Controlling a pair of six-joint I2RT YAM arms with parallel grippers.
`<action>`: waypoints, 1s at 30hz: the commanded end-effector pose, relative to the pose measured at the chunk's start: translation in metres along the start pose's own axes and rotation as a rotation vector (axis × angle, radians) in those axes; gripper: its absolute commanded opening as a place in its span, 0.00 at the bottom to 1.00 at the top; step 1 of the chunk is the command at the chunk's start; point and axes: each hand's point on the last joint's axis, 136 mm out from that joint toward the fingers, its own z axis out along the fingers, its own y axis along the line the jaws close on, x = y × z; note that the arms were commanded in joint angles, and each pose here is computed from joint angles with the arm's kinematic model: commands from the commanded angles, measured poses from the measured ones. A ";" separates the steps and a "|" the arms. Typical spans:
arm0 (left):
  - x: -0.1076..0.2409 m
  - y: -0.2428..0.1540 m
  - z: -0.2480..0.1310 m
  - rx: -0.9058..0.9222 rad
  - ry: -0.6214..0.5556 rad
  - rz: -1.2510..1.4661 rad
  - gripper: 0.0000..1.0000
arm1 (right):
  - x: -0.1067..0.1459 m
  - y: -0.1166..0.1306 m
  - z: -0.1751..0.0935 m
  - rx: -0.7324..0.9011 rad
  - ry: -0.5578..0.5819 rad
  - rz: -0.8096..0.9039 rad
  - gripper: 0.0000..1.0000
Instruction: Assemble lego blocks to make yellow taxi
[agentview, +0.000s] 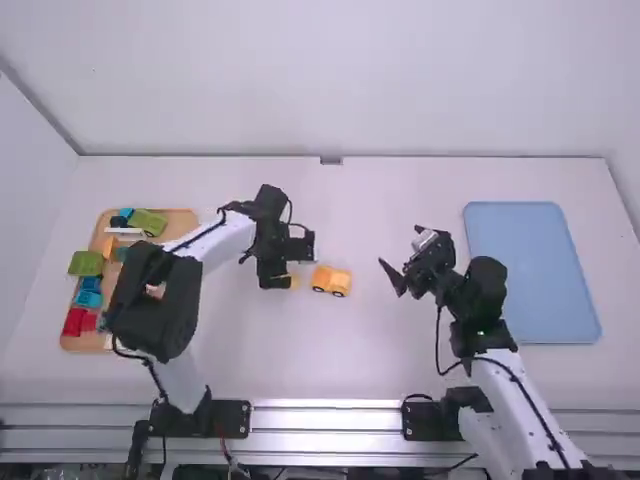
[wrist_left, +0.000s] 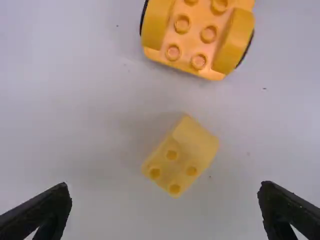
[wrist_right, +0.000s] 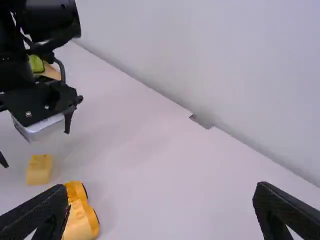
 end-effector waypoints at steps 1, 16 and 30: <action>-0.001 -0.008 0.009 0.040 -0.008 0.013 0.99 | 0.006 0.002 0.004 -0.018 0.006 0.015 0.98; 0.000 -0.023 0.034 0.126 -0.014 -0.010 0.95 | 0.001 0.005 0.007 -0.049 -0.027 -0.003 0.98; 0.015 -0.029 0.043 0.114 0.046 -0.059 0.77 | 0.001 0.006 0.007 -0.050 -0.026 0.000 0.98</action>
